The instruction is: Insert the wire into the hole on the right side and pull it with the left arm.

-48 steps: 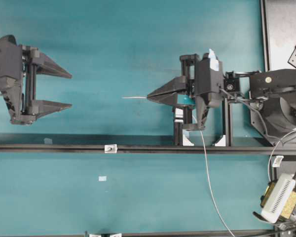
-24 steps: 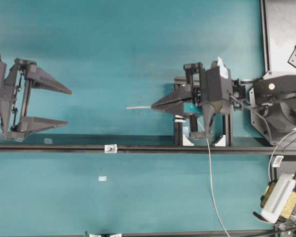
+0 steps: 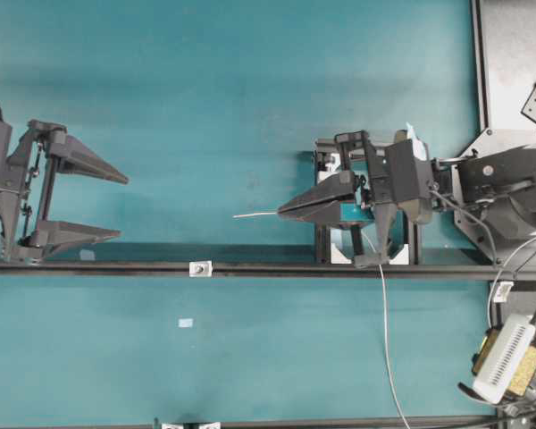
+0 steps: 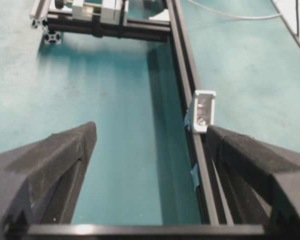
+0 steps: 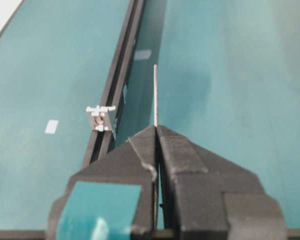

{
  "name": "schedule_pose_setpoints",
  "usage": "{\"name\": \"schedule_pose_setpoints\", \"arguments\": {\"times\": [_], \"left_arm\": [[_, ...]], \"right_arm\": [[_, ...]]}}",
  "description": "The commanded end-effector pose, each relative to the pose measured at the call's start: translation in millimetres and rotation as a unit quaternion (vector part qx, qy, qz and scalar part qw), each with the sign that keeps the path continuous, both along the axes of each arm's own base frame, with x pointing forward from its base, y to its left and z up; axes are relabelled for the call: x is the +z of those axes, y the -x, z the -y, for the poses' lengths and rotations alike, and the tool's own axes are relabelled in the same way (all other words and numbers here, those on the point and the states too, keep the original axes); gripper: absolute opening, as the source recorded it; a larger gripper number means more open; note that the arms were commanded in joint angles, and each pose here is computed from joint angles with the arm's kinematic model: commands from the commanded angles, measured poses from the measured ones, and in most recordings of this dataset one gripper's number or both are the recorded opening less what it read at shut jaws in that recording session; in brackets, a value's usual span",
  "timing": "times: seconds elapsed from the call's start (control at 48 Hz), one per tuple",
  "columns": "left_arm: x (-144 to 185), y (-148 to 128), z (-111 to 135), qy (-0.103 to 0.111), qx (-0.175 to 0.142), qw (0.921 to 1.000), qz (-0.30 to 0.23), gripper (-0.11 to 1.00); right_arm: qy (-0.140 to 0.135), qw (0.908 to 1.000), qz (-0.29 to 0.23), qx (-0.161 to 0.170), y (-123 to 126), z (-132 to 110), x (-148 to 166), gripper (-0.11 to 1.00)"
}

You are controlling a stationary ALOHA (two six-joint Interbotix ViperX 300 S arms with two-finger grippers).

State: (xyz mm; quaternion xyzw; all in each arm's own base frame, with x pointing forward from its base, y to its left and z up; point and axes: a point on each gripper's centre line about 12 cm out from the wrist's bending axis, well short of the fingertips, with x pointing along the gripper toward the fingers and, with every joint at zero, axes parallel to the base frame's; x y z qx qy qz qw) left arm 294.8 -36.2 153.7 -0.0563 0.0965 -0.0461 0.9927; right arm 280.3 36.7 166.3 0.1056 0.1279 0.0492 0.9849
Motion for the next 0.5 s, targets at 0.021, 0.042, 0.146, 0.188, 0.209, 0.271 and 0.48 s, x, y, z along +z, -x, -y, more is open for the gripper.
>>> {"name": "schedule_pose_setpoints", "arguments": {"times": [0.021, 0.042, 0.146, 0.188, 0.209, 0.271, 0.48], "left_arm": [[2, 0, 2, 0.004, -0.002, 0.9997, 0.026, 0.77], [1, 0, 2, 0.005, -0.002, 0.9996, 0.026, 0.77], [-3, -2, 4, 0.006, -0.002, 0.9996, 0.029, 0.77], [-4, -4, 5, 0.007, -0.004, 0.9995, 0.029, 0.77], [-6, -4, 6, 0.007, -0.004, 0.9996, 0.028, 0.77], [-7, -7, 10, 0.007, -0.01, 0.9995, 0.029, 0.77], [-11, -12, 20, 0.009, -0.025, 0.9989, 0.038, 0.77]], "right_arm": [[-0.006, 1.0, 0.007, 0.0, -5, -5, 0, 0.02], [-0.008, 1.0, 0.006, -0.001, -6, -5, -2, 0.02], [-0.011, 0.9999, 0.006, -0.008, -7, -12, -7, 0.02], [-0.009, 0.9999, 0.008, -0.01, -8, -15, -9, 0.02], [-0.007, 0.9999, 0.01, -0.011, -8, -17, -9, 0.02], [0.001, 0.9998, 0.014, -0.015, -8, -23, -11, 0.02], [0.035, 0.9985, 0.022, -0.035, -7, -46, -12, 0.02]]}}
